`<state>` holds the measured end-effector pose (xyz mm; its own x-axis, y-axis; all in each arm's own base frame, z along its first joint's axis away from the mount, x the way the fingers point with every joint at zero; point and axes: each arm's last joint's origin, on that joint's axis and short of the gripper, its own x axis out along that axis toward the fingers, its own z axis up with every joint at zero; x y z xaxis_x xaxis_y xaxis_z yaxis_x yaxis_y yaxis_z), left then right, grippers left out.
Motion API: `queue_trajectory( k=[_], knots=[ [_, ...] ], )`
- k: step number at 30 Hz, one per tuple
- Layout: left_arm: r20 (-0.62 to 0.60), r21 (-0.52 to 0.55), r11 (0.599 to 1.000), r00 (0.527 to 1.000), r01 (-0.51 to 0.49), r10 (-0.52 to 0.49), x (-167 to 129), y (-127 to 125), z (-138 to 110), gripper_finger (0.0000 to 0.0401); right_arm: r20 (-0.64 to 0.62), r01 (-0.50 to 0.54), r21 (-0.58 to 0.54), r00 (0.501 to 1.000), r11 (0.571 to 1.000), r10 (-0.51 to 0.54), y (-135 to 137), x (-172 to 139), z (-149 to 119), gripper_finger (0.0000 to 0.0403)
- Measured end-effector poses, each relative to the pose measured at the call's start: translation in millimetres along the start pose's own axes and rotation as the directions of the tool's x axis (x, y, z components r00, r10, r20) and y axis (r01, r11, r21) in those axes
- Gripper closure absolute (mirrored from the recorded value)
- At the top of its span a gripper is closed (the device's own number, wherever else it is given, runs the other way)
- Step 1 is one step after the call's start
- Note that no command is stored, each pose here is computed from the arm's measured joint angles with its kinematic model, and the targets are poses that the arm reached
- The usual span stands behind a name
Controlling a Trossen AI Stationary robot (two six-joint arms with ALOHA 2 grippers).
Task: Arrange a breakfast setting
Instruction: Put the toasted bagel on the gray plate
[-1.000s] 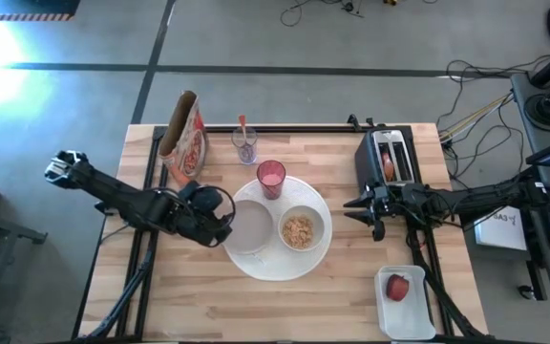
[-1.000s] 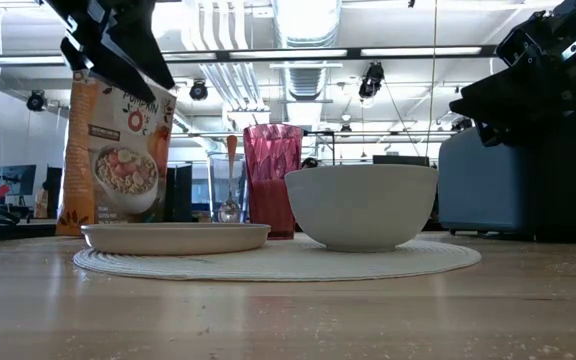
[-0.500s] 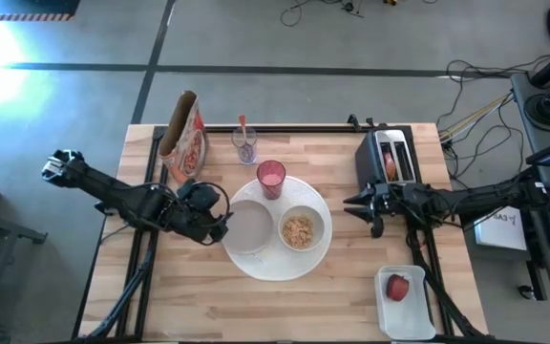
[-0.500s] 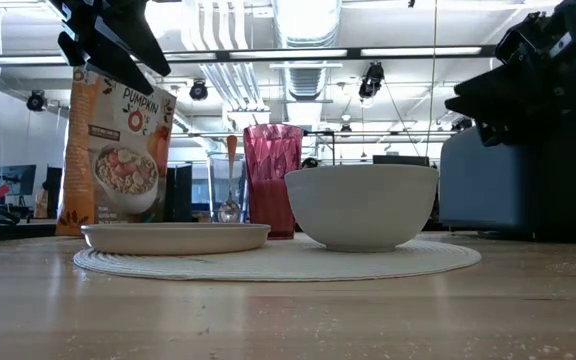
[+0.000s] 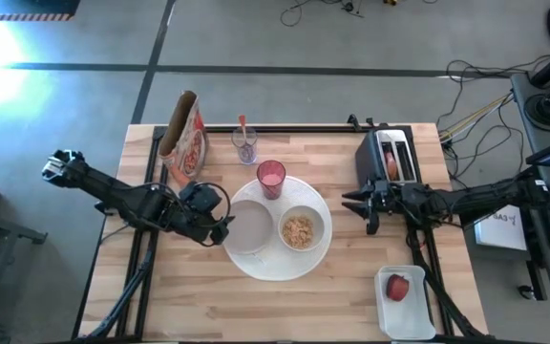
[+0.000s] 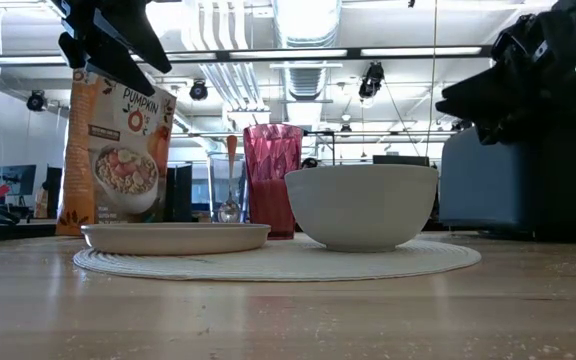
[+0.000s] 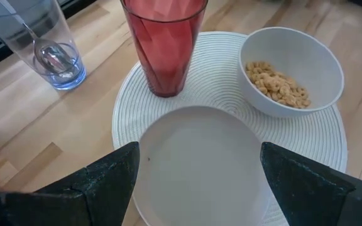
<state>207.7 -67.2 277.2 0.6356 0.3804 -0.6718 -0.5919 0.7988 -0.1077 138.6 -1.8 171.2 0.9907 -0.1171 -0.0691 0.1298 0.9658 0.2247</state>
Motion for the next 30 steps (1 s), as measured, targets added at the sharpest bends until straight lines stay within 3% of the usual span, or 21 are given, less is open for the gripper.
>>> queue_trajectory(
  k=[11, 17, 23, 30],
  knots=[
    [-0.007, 0.012, 1.000, 1.000, -0.007, 0.007, 2.3, -0.6, -1.7, 0.0088, 0.057, -0.015, 0.168, 0.998, 0.986, 0.006, 6.2, 5.0, 24.1, 0.0282],
    [-0.013, 0.023, 1.000, 1.000, -0.014, 0.015, 2.5, 0.2, -2.6, 0.0088, 0.106, -0.036, 0.174, 0.994, 0.984, 0.018, 13.2, 7.2, 51.8, 0.0282],
    [-0.028, 0.030, 0.999, 0.999, -0.015, 0.016, 2.4, 1.0, -3.6, 0.0088, -0.108, 0.061, 0.264, 0.994, 0.963, -0.033, 19.5, 8.6, 77.3, 0.0282],
    [-0.037, 0.035, 0.999, 0.999, -0.015, 0.016, 2.4, 1.5, -4.3, 0.0088, -0.371, 0.280, 0.393, 0.920, 0.876, -0.127, 25.7, 17.3, 100.0, 0.0282]
  ],
)
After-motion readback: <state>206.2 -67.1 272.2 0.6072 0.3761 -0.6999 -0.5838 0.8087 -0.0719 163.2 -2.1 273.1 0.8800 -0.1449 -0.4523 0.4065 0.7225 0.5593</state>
